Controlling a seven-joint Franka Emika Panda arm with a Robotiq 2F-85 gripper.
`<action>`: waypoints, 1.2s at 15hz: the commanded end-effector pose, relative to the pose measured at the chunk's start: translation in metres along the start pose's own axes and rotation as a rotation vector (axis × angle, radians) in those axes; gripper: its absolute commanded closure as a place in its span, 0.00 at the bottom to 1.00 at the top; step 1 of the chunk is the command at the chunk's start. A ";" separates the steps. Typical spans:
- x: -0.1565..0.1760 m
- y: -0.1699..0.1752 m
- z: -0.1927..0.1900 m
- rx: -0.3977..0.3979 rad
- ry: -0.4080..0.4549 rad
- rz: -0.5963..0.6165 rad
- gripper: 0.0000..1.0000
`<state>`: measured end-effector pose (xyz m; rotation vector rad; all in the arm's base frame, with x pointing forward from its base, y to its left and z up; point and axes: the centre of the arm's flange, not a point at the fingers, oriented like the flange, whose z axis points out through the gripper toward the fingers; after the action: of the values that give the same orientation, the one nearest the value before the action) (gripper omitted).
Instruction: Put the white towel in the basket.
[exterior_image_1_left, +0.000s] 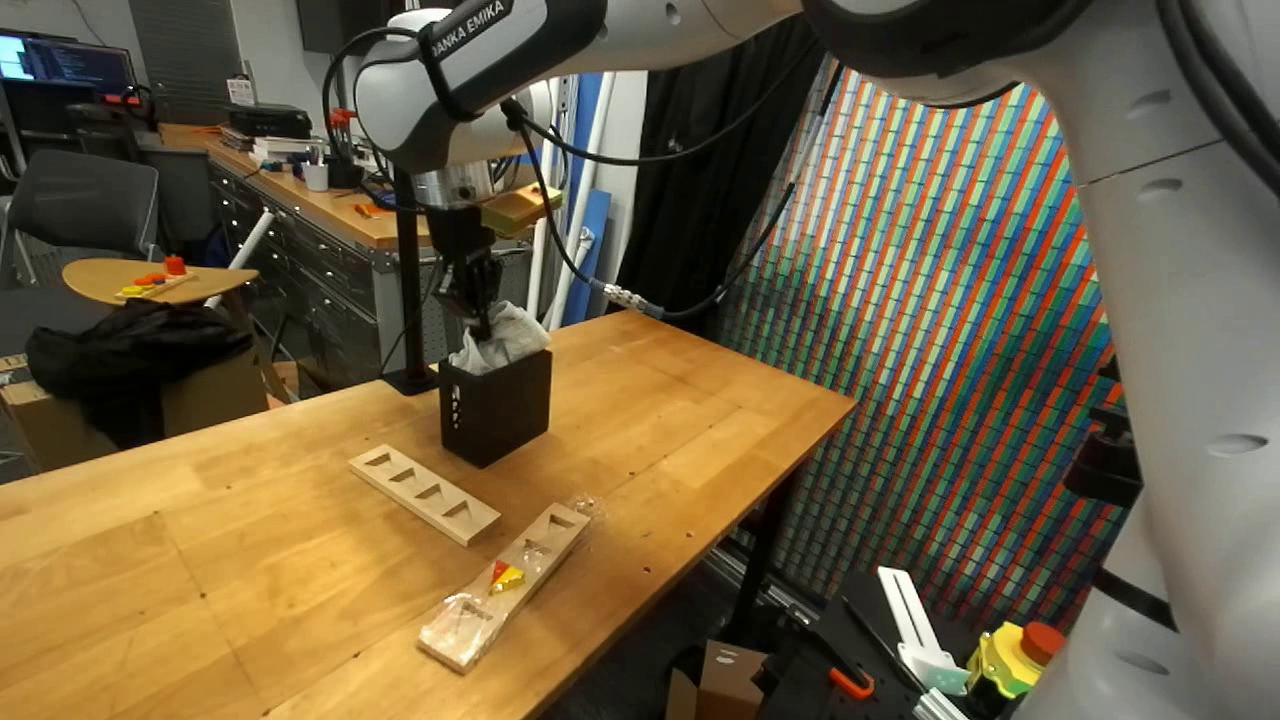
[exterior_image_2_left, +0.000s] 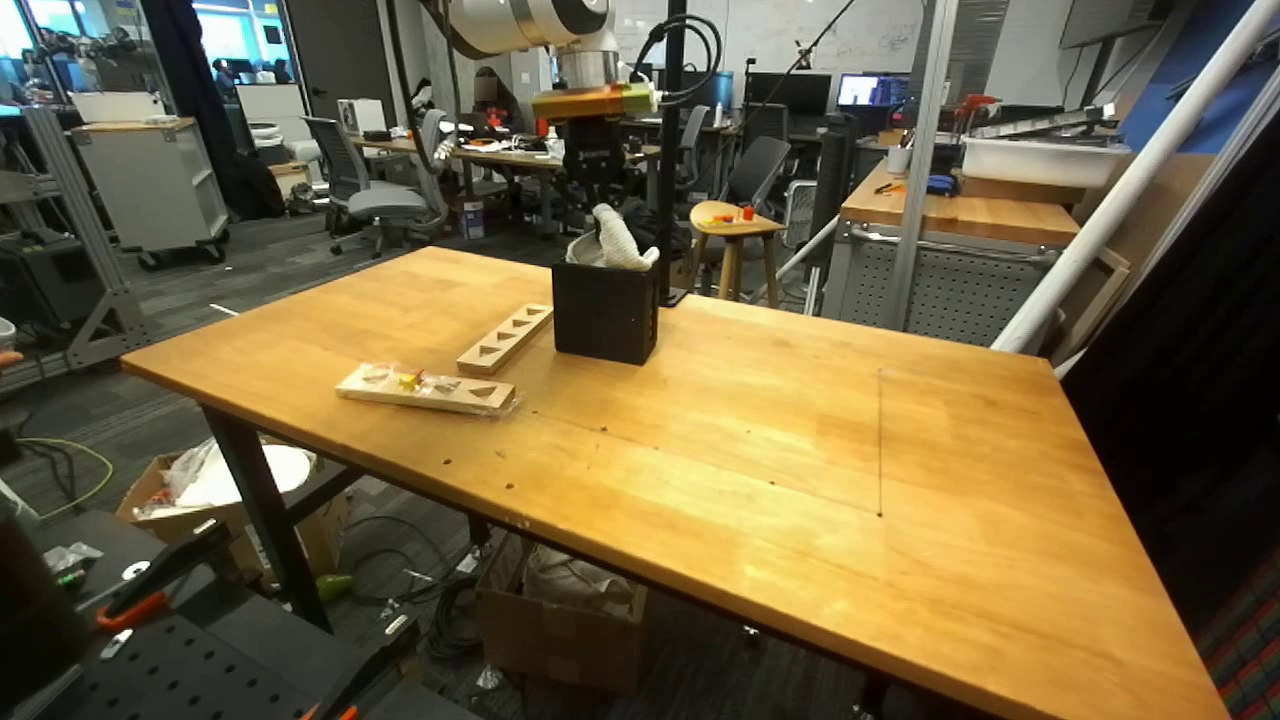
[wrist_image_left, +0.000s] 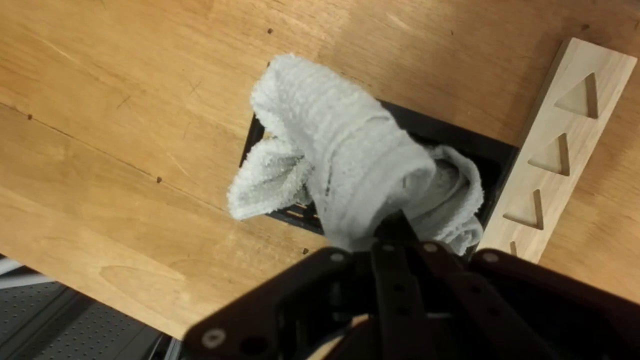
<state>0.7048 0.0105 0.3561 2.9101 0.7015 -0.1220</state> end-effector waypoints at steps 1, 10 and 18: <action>0.012 0.014 0.004 0.000 -0.009 -0.027 1.00; 0.000 0.031 0.064 0.108 -0.029 0.035 1.00; 0.009 0.027 0.106 0.248 -0.022 0.028 1.00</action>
<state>0.7096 -0.0268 0.2621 3.1017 0.6542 -0.2652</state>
